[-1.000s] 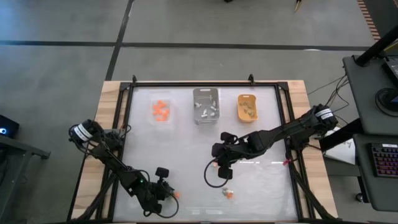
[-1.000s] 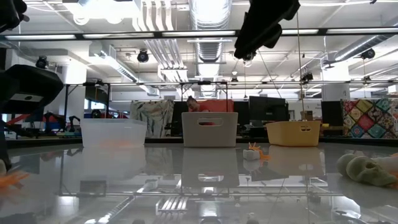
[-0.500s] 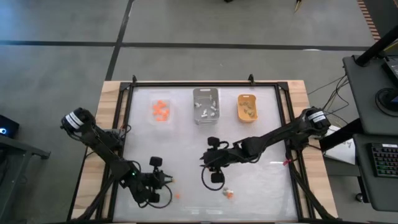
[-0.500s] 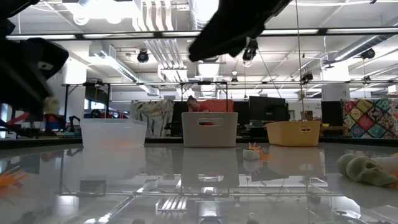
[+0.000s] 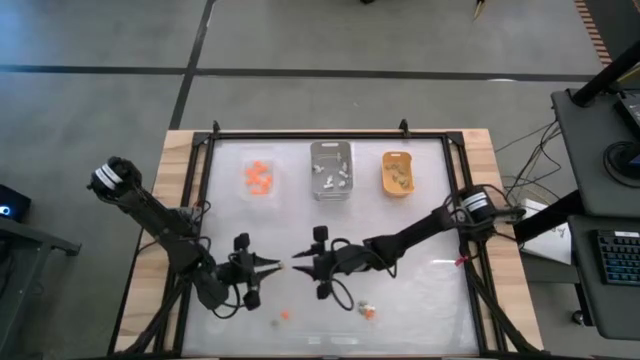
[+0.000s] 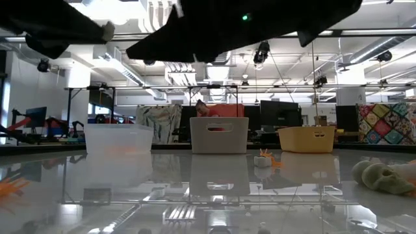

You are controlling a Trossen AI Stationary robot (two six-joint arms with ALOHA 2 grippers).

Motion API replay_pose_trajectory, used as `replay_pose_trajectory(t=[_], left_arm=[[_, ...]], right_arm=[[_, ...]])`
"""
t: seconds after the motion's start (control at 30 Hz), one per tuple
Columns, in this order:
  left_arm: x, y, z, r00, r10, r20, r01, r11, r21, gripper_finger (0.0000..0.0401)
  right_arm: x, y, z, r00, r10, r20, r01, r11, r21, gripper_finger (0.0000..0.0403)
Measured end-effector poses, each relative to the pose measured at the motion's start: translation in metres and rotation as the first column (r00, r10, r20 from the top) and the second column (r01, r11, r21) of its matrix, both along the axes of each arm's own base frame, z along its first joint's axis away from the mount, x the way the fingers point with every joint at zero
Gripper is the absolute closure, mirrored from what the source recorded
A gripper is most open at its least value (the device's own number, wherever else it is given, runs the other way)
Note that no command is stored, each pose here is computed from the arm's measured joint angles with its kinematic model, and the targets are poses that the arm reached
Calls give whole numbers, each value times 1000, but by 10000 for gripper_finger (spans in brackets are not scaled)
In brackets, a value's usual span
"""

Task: Sort Halloween decoration
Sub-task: Put the cream white skull toy into the yellow bin

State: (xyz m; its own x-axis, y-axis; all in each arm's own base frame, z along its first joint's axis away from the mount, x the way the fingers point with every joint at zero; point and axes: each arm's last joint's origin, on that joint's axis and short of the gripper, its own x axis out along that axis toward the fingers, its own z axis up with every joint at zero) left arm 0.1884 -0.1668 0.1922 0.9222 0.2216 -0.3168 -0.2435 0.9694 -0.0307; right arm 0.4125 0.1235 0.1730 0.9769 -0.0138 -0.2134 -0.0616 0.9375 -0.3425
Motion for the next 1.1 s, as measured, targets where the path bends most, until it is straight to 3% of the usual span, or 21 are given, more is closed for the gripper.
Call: replay_pose_trajectory(t=[0.13,0.27,0.57,0.73,0.87,0.97,1.1], left_arm=[[6,1,1,999,40,29,-37,996,-82,362],[8,0,-3,999,46,19,-44,995,-88,362],[8,3,-11,997,75,8,-75,995,-67,362],[8,3,-11,997,75,8,-75,995,-66,362],[8,3,-11,997,74,9,-73,995,-67,362],[7,3,-13,998,56,-13,-57,997,-60,361],[6,4,-12,998,51,-20,-52,997,-57,361]], right_arm=[[10,2,2,1000,-22,9,22,996,-84,284],[14,3,5,998,-51,-29,47,991,-125,284],[12,4,8,998,-48,-27,44,991,-124,284],[14,7,11,999,43,-27,-45,994,-99,284],[14,4,7,995,18,-98,-29,994,-109,284],[13,-1,1,986,22,-164,-31,998,-53,284],[15,-4,-6,973,128,-190,-110,988,105,284]])
